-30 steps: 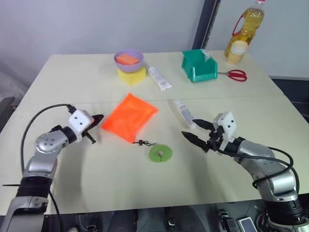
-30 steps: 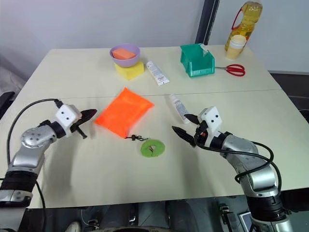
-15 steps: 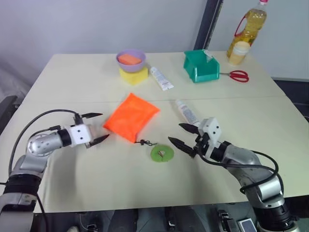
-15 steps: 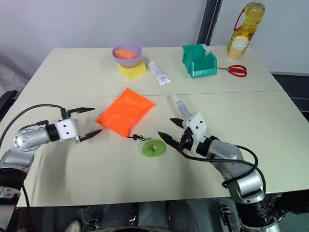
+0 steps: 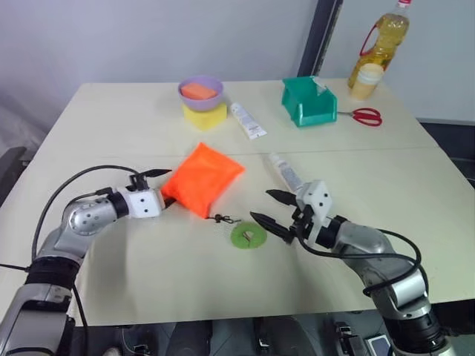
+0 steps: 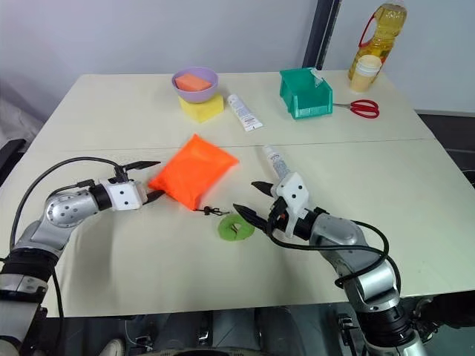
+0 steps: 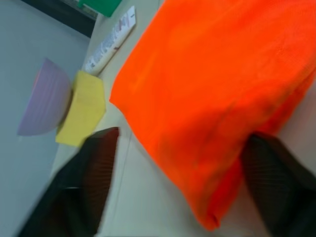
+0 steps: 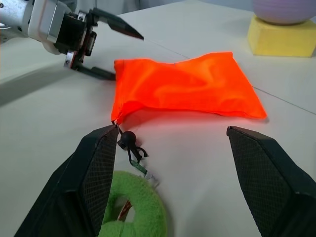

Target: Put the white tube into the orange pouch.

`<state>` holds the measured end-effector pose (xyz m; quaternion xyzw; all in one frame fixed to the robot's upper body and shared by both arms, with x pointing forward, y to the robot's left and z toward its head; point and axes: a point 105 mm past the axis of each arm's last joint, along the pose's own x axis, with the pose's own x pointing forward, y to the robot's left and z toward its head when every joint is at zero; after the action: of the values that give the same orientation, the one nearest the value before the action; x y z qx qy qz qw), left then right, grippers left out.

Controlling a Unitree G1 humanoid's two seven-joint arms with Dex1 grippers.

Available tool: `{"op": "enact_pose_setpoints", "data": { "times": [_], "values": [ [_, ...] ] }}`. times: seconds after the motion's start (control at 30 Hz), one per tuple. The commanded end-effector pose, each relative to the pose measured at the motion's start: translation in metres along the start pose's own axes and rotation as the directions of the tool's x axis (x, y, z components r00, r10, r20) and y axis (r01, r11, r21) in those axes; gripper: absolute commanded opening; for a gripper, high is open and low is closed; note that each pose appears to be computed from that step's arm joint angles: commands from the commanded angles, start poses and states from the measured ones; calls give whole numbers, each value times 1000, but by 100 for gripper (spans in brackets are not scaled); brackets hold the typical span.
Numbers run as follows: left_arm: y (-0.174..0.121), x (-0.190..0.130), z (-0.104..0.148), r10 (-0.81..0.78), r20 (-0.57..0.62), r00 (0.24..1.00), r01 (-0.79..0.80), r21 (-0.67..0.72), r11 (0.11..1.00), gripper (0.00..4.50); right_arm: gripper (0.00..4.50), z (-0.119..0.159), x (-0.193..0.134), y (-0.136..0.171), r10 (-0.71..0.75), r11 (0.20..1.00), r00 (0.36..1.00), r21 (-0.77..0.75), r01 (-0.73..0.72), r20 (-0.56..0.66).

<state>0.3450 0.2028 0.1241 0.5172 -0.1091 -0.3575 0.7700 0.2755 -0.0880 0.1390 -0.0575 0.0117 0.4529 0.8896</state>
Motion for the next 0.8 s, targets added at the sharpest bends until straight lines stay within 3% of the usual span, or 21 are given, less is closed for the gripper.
{"op": "enact_pose_setpoints", "data": {
  "times": [0.03, 0.13, 0.4, 0.57, 0.8],
  "values": [
    [9, 1, 5, 31, 28, 999, -32, 8, 999, 169, 363, 15, 1, 6, 30, 999, 998, -28, -29, 50],
    [11, 2, 6, 36, 37, 999, -35, -30, 999, 5, 363, 15, 1, 7, 29, 999, 998, -27, -27, 50],
    [28, 5, 20, 38, 111, 993, 7, -378, 926, 5, 363, 17, 2, 6, 24, 999, 998, -29, -22, 59],
    [38, 7, 27, -22, 152, 988, 110, -603, 790, 5, 363, 19, 8, 5, 31, 999, 997, -39, -28, 66],
    [47, 17, 34, -85, 191, 978, 199, -726, 658, 5, 363, 15, 15, -7, -18, 996, 999, -90, 21, 31]
  ]
}}
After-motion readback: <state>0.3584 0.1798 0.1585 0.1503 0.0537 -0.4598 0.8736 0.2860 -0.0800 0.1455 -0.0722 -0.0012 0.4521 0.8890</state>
